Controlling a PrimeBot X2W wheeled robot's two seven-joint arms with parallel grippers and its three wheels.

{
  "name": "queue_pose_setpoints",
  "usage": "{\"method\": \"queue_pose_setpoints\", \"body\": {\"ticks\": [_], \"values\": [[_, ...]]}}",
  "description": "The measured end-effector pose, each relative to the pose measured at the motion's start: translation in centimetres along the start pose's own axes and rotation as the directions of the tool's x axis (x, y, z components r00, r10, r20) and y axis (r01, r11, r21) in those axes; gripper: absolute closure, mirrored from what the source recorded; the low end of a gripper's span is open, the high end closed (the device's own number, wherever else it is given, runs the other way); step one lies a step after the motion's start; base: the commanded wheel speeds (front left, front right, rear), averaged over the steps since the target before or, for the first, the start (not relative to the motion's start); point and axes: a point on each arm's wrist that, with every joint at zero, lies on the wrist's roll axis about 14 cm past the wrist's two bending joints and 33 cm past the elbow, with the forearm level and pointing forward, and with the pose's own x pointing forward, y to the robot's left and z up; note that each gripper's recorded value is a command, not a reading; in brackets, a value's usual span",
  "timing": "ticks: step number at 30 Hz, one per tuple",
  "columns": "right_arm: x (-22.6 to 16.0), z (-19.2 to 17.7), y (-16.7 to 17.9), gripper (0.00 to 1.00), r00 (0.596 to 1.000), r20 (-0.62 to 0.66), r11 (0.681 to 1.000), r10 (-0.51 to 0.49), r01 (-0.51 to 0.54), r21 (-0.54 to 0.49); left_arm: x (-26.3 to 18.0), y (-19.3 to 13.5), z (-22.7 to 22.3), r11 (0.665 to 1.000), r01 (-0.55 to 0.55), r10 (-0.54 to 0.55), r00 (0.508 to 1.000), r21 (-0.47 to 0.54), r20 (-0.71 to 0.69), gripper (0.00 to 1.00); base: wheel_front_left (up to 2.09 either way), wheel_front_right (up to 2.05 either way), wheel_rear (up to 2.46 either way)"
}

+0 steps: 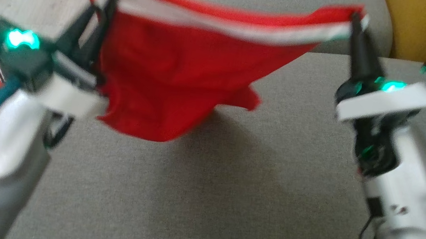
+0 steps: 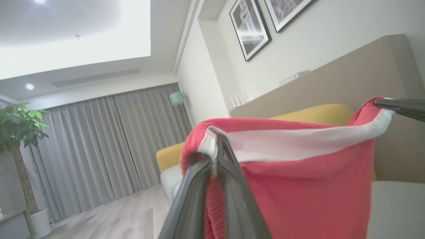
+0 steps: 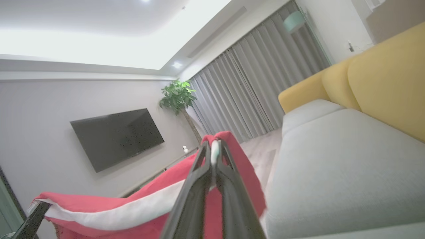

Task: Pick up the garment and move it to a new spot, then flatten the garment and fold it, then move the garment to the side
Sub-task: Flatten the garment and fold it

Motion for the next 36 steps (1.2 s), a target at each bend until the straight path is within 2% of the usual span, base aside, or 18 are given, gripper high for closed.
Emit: {"method": "queue_pose_setpoints", "body": {"ticks": [3,6,12,16,20,24,27,31,33,36], "values": [[0.8,3.3,0.8,1.0,0.998,0.056,0.999,0.03,-0.031,0.022,1.6,0.5,2.6,0.999,0.022,-0.023,0.998,0.025,0.054,1.0,0.0,0.0,0.0],[1.5,5.5,0.7,1.0,0.996,0.085,0.999,0.035,-0.039,0.038,3.1,0.6,3.0,0.999,0.039,-0.04,0.998,0.005,0.042,1.0,0.0,0.0,0.0],[2.8,6.6,-1.3,1.0,0.997,0.078,1.0,-0.003,0.002,0.015,4.9,0.0,0.4,0.996,0.068,-0.071,0.997,-0.06,-0.04,1.0,0.0,0.0,0.0],[4.9,6.2,-4.5,1.0,0.994,0.076,0.997,-0.082,0.083,-0.009,6.8,0.8,-3.0,0.995,0.049,-0.057,0.994,-0.084,-0.09,1.0,0.0,0.0,0.0],[9.2,8.8,-6.7,1.0,0.971,0.217,0.988,-0.102,0.125,-0.092,11.7,1.9,-3.5,0.997,0.0,0.0,1.0,-0.079,0.003,1.0,0.0,0.0,0.0],[11.6,11.0,-7.9,1.0,0.942,0.321,0.987,-0.099,0.134,-0.087,14.9,2.6,-2.3,0.993,-0.031,0.043,0.994,-0.116,0.101,1.0,0.0,0.0,0.0],[11.3,8.4,-9.7,1.0,0.952,0.271,0.984,-0.144,0.167,-0.063,14.4,1.6,-5.2,0.984,-0.024,0.035,0.998,-0.174,0.061,1.0,0.0,0.0,0.0],[6.7,2.1,-13.6,1.0,0.953,0.119,0.96,-0.279,0.281,-0.004,9.4,-2.4,-12.4,0.943,-0.054,0.012,0.992,-0.328,-0.128,1.0,0.0,0.0,0.0],[2.9,-2.0,-15.9,1.0,0.931,0.015,0.931,-0.365,0.364,0.033,6.1,-4.9,-15.9,0.905,-0.101,0.0,0.971,-0.414,-0.238,1.0,0.0,0.0,0.0],[-3.6,-7.6,-17.9,1.0,0.871,-0.136,0.871,-0.472,0.485,0.083,1.0,-8.9,-19.9,0.85,-0.167,-0.044,0.923,-0.5,-0.383,1.0,0.0,0.0,0.0]]}}
